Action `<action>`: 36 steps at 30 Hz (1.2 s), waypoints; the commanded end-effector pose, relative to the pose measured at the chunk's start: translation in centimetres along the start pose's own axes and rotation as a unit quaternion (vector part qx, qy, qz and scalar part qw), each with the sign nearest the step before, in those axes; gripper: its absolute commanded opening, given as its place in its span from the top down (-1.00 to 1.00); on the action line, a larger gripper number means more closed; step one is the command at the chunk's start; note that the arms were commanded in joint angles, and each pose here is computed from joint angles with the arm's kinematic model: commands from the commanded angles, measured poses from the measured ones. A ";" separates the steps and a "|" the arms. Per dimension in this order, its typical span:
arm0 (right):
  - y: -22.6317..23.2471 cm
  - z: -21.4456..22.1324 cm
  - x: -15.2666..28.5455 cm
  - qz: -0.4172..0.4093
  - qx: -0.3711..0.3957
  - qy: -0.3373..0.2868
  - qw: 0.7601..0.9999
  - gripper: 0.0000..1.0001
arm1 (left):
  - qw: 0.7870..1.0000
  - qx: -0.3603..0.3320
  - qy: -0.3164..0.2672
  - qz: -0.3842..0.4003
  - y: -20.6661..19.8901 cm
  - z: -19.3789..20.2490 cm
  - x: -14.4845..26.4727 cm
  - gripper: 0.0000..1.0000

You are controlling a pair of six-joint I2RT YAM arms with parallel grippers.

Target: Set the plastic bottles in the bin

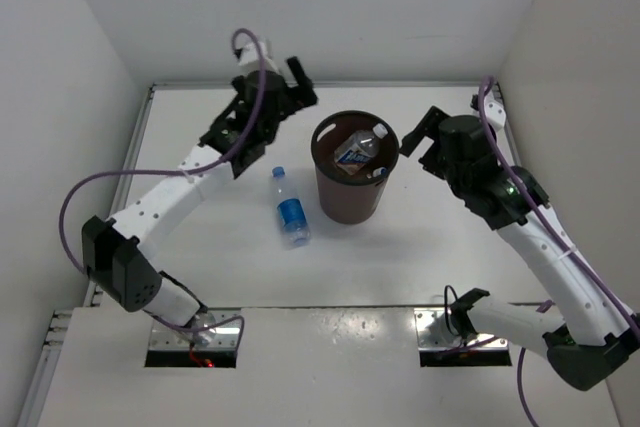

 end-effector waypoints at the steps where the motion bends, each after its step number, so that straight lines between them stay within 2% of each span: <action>1: -0.2 -0.3 -0.3 0.004 -0.009 -0.016 1.000 -0.98 | 0.987 0.079 -0.023 -0.140 7.9 -3.0 -0.2 -1.00; 2: -0.3 -0.3 -0.3 0.004 -0.009 -0.016 1.000 -0.98 | 0.986 0.101 -0.006 -0.132 8.7 -2.0 -0.4 -1.00; 3: -0.3 -0.3 -0.3 0.004 -0.009 -0.016 1.000 -0.98 | 0.988 0.097 0.049 -0.114 10.0 1.4 -0.5 -1.00; 5: -0.3 -0.5 -0.1 0.005 -0.016 -0.023 1.000 -0.98 | 0.985 0.091 0.107 -0.099 11.7 5.2 -0.5 -1.00; 8: -0.7 -0.8 0.5 0.005 -0.018 -0.030 0.999 -0.98 | 0.979 0.091 0.168 -0.074 12.8 9.0 0.1 -1.00; 10: -1.0 -0.8 0.7 0.008 -0.019 -0.034 0.999 -0.98 | 0.975 0.111 0.184 -0.048 12.7 10.7 0.3 -1.00; 11: -1.0 -1.0 0.9 0.005 -0.021 -0.037 0.999 -0.98 | 0.968 0.111 0.219 -0.041 13.3 13.0 0.8 -1.00; 14: -1.2 -0.7 0.7 0.008 -0.023 -0.034 0.999 -0.98 | 0.967 0.070 0.242 -0.041 14.3 15.1 1.3 -1.00; 17: -1.2 -0.5 0.8 0.008 -0.021 -0.028 0.999 -0.98 | 0.960 0.047 0.265 -0.081 16.5 17.3 2.1 -1.00; 19: -1.3 -0.7 1.1 0.004 -0.024 -0.031 0.999 -0.98 | 0.959 0.027 0.273 -0.070 17.1 18.3 2.7 -1.00; 31: -1.6 -0.2 0.9 0.008 -0.025 -0.027 0.999 -0.98 | 0.946 0.006 0.319 -0.061 17.7 21.5 2.3 -1.00; 36: -2.1 -0.1 1.0 0.017 -0.023 -0.031 0.999 -0.98 | 0.948 0.000 0.313 -0.054 16.9 21.5 1.3 -1.00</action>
Point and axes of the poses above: each gripper's point midway between its finger pads, its own x axis back along the fingers, its own y axis along the line the jaws close on, z = x × y, the point moved 7 cm from there along x, back along the fingers, and after that the axes turned 1 degree about -x, right-handed, at the moved point
